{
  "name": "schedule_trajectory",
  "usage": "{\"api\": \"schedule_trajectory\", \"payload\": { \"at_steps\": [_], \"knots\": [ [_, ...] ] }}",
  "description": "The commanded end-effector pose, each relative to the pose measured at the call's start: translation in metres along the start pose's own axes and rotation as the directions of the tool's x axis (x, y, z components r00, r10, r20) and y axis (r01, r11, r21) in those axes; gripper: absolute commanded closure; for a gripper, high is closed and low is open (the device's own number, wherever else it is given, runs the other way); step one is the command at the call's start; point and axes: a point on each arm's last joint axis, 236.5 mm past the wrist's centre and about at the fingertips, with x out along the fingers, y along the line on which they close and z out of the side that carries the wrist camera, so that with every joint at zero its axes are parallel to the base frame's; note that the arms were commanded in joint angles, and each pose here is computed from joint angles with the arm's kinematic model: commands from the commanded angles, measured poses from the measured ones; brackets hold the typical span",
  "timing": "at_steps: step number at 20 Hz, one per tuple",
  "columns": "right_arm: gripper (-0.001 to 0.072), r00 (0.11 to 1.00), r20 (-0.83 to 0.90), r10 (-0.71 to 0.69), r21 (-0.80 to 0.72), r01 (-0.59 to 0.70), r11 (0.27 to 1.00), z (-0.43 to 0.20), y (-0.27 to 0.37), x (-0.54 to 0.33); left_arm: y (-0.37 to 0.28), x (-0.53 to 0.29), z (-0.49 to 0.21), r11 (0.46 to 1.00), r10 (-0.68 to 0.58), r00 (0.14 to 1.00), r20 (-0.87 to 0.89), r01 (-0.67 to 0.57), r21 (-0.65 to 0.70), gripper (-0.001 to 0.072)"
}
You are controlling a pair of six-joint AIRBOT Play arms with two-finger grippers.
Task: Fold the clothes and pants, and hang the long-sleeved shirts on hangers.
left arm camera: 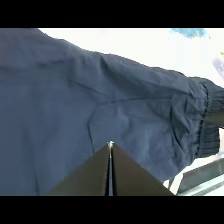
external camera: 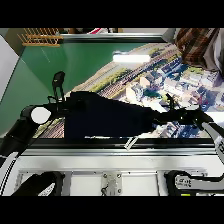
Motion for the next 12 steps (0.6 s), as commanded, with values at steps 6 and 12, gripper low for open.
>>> {"api": "schedule_trajectory", "payload": {
  "at_steps": [6,12],
  "knots": [
    [0.0554,0.993,0.042,0.112,-0.102,-0.108,0.989,0.006,0.054,0.048,-0.005,0.009,-0.006,1.0,-0.007,1.0,-0.017,0.007,-0.012,0.0702],
    [0.0703,0.962,0.204,0.183,-0.151,-0.154,0.976,0.063,0.08,0.013,-0.005,0.009,-0.006,1.0,-0.007,1.0,-0.017,0.007,-0.012,0.0702]
  ]
}}
